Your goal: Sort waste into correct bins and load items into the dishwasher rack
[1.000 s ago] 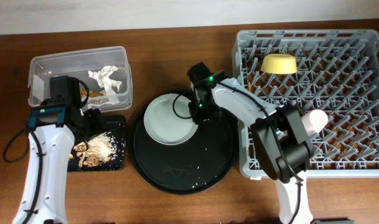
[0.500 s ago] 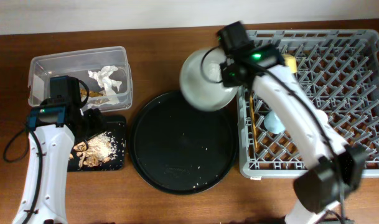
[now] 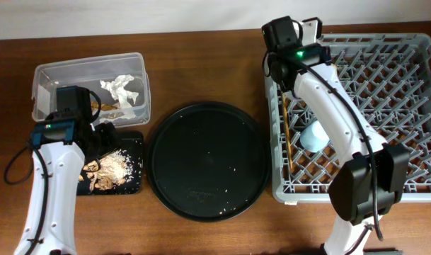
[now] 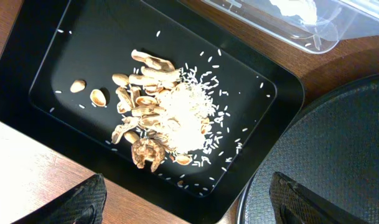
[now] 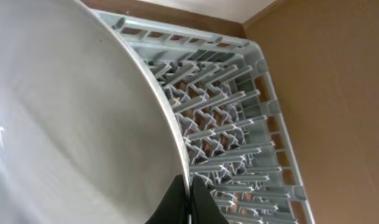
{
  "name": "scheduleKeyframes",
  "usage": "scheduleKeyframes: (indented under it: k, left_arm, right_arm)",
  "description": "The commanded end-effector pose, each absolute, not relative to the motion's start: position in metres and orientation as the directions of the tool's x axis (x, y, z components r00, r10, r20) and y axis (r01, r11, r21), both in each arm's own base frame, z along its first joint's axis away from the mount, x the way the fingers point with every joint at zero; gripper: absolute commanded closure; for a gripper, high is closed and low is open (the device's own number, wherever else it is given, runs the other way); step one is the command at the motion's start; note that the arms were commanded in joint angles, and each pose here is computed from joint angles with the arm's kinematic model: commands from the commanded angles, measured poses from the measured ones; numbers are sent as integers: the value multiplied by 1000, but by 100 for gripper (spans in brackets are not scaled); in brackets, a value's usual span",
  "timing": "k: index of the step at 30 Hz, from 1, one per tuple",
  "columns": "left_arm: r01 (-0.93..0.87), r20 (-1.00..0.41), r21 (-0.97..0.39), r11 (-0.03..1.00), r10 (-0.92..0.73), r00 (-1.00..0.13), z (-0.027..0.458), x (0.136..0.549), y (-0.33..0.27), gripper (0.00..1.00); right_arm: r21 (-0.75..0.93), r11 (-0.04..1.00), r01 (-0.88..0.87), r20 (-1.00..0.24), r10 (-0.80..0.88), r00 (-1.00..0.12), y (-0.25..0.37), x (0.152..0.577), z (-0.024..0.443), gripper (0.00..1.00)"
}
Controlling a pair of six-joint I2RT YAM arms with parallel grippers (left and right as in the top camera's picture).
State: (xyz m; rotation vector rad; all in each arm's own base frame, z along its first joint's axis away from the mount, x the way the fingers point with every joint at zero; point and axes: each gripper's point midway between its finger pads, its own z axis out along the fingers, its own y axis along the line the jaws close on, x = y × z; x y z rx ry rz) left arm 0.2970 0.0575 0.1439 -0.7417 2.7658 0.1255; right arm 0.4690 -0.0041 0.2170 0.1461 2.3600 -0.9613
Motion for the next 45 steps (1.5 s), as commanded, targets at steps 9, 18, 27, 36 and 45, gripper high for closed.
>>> scheduleKeyframes:
  k: [9,18,27,36,45]
  left_arm:
    - [-512,-292,-9,859,-492,-820,147,298,57,16]
    - [-512,-292,-9,859,-492,-820,147,298,57,16]
    - [-69,-413,-86,994,-99,-905,160,339,-13,1]
    - [-23,-299,-107,994,-54,-953,161,291,-21,1]
    - [3,-663,-60,998,-38,-748,193,231,-10,1]
  right_arm:
    - [-218,964,150,-380,57,-923,63,442,154,82]
    - [-163,970,180,-481,81,-873,58,439,205,43]
    - [183,983,11,-431,90,-898,16,387,264,1]
    - [113,993,28,-516,83,-852,-5,329,267,1]
    - [92,996,1,-735,69,-675,1,241,244,1]
